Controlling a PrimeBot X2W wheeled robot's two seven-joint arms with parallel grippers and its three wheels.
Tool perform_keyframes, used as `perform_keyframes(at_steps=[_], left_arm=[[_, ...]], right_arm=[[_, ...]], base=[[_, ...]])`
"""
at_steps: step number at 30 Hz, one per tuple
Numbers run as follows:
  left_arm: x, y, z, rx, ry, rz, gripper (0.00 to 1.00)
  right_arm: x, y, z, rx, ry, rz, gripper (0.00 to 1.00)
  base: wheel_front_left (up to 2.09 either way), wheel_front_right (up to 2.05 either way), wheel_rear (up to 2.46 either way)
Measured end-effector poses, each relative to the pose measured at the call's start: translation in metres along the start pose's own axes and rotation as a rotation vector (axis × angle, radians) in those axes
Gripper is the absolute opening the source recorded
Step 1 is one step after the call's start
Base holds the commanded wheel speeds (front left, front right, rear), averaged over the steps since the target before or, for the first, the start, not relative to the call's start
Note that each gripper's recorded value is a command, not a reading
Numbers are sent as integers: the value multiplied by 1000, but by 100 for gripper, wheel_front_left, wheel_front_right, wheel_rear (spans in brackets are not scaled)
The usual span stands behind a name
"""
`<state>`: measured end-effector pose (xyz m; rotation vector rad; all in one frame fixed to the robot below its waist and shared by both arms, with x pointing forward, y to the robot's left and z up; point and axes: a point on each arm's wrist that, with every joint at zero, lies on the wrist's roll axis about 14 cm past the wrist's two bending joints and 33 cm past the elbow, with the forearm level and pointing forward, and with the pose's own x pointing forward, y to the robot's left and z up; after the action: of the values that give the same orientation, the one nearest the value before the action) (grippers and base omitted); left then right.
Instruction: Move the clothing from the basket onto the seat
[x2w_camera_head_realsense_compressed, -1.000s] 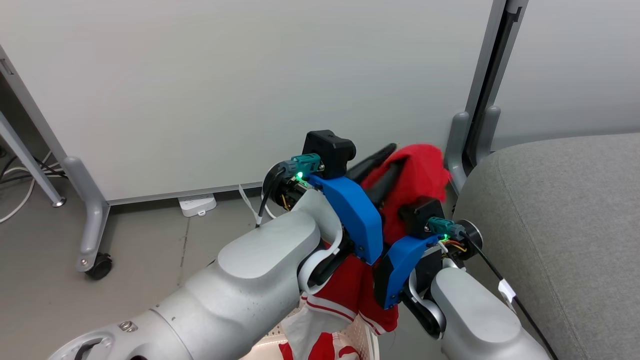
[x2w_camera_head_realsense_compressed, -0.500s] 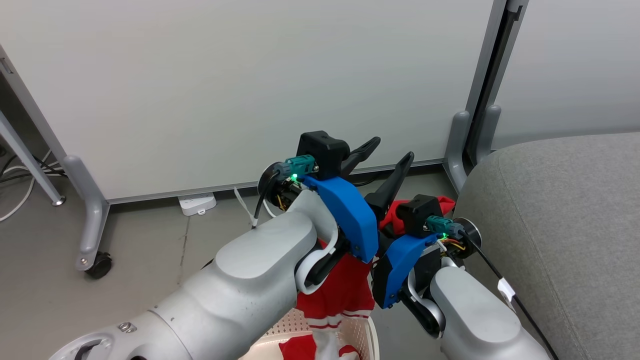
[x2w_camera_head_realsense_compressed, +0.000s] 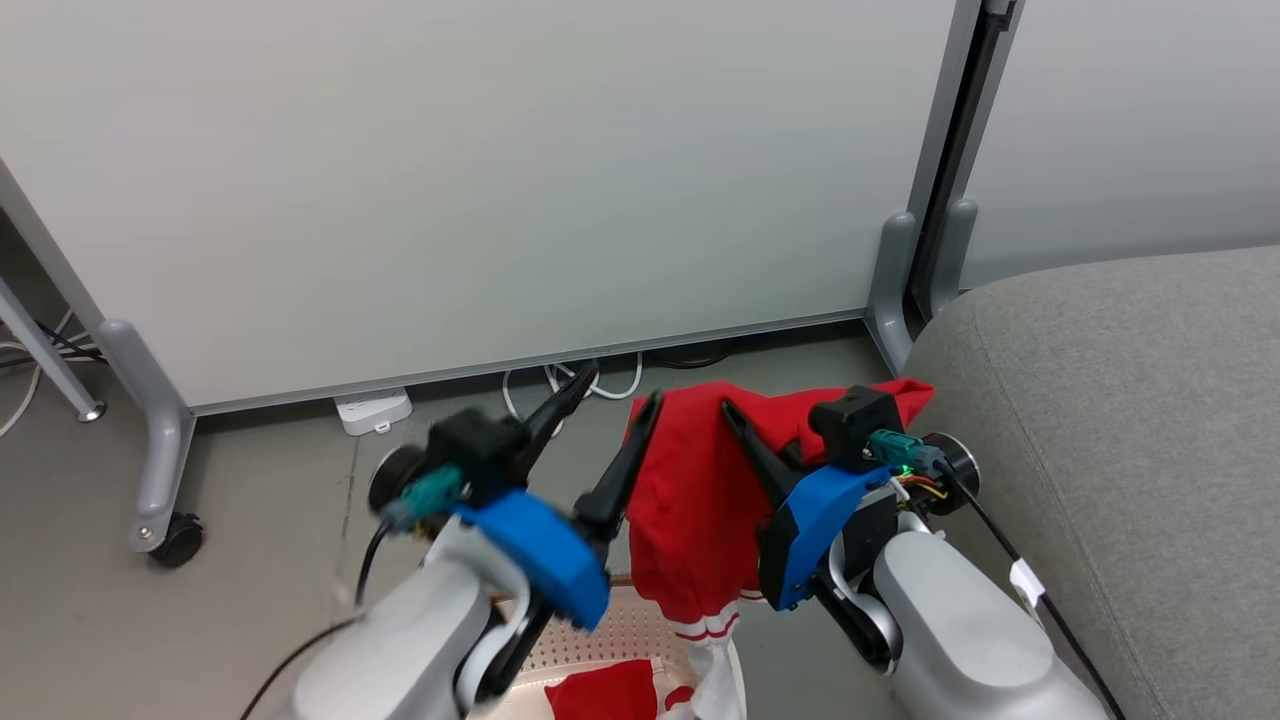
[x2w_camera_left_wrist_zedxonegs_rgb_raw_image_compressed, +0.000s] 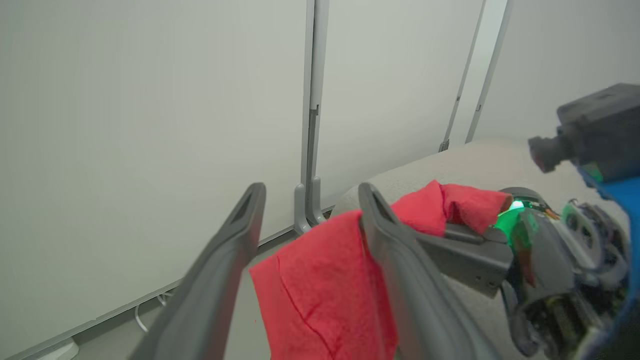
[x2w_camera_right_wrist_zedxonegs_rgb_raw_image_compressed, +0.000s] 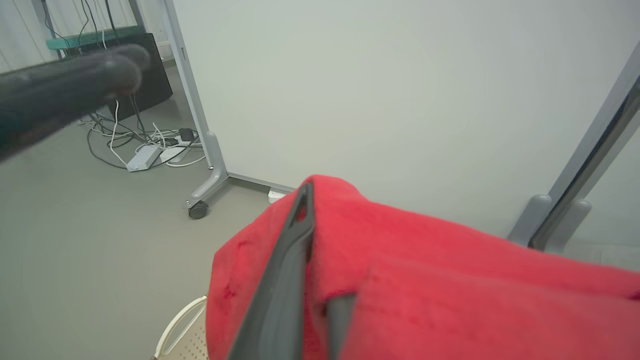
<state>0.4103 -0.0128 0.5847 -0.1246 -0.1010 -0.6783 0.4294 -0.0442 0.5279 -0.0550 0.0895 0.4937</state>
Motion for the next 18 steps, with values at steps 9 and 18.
perform_keyframes(at_steps=[9, 18], left_arm=[[-56, 34, -33, -44, 3, 164, 100], [-84, 46, -53, -51, 22, 251, 100]], right_arm=[[-2, -18, 0, 10, -9, -56, 0], [-1, -18, -2, 30, -7, -57, 0]], base=[[0, 0, 0], [0, 0, 0]])
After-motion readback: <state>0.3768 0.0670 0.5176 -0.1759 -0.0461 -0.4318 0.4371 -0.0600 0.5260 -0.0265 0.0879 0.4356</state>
